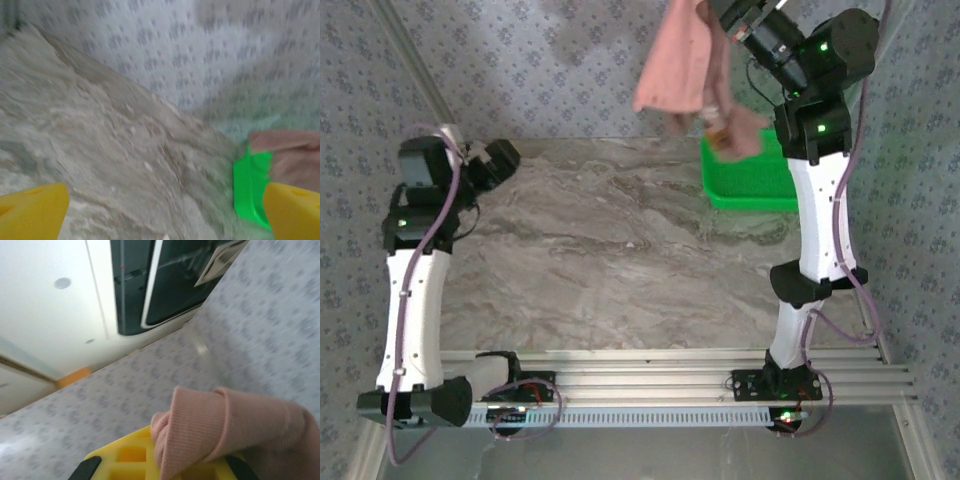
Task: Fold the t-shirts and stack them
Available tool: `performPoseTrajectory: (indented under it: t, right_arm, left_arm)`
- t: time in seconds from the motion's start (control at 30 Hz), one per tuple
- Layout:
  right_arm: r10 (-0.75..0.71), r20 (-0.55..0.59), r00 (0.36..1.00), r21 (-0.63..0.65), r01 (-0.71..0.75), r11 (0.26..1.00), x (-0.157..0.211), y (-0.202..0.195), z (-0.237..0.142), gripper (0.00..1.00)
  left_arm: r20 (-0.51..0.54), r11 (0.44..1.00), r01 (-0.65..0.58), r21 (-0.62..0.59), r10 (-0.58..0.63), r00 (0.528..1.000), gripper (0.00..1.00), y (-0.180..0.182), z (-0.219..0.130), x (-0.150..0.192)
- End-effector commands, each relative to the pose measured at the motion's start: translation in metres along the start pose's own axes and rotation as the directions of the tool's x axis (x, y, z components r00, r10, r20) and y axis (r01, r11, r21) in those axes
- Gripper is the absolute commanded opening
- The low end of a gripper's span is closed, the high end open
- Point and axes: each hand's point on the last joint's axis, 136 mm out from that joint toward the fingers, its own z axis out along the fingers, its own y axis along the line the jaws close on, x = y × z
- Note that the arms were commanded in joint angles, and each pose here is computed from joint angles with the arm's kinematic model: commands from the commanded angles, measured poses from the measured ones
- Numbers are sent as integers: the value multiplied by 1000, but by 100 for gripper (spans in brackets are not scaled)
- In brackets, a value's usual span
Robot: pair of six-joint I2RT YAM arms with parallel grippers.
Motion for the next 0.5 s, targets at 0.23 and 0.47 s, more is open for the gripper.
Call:
performPoseTrajectory:
  t: [0.23,0.47]
  right_arm:
    - [213,-285,934,73,-201,977,93,-11,6,0]
    - [453,-322,831,636,-164,754,231,-212,-82,0]
  left_arm:
    - [87,998,-6,-70,13,996,100,7,-43,-17]
    - [-110,999,-30,33,33,993,100,18,-12,60]
